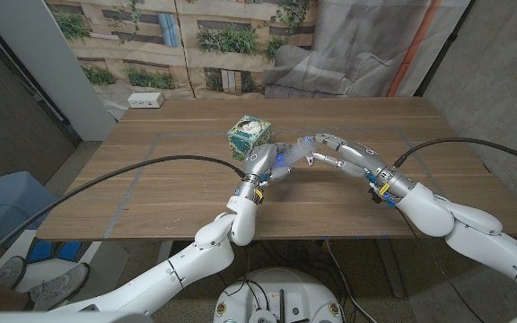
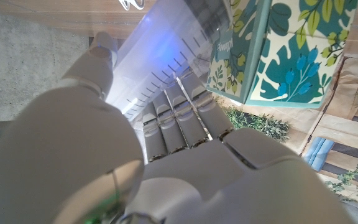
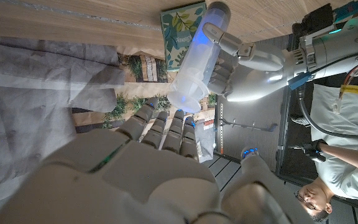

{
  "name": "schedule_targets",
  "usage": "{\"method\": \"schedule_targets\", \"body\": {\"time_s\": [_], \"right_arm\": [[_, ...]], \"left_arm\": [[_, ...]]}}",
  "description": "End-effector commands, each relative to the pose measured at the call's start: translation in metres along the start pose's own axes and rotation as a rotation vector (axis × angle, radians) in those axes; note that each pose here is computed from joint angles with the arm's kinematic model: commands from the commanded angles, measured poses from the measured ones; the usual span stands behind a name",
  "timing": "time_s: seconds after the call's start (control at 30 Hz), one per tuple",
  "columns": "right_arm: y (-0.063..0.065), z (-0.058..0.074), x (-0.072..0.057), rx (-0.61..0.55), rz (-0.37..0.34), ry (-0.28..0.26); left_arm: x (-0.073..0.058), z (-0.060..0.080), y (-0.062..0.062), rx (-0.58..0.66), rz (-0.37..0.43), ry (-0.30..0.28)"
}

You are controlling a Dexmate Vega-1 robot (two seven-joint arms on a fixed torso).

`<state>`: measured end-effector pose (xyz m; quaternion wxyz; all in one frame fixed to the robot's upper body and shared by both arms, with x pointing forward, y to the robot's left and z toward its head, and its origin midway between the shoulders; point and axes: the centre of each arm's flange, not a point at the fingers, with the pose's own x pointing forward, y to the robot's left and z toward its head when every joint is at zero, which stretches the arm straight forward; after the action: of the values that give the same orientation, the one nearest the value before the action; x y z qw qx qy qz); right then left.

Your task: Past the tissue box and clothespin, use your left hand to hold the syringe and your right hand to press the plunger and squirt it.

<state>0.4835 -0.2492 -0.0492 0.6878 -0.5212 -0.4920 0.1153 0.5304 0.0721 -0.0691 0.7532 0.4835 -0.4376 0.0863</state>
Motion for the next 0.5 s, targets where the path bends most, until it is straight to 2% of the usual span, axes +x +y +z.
{"method": "schedule_targets", "body": {"time_s": [0.03,0.23,0.5], "right_arm": [[-0.014,-0.006,-0.003,-0.005,-0.052,0.023],[-0.021,-0.011,-0.002,0.014,-0.095,0.029],[-0.028,-0.023,-0.001,0.019,-0.130,0.057]], "left_arm": [[0.001,-0.004,0.001,0.006,-0.009,0.011],[0.002,-0.003,0.005,0.015,-0.022,0.010],[0.001,-0.003,0.019,0.055,-0.065,0.015]]}}
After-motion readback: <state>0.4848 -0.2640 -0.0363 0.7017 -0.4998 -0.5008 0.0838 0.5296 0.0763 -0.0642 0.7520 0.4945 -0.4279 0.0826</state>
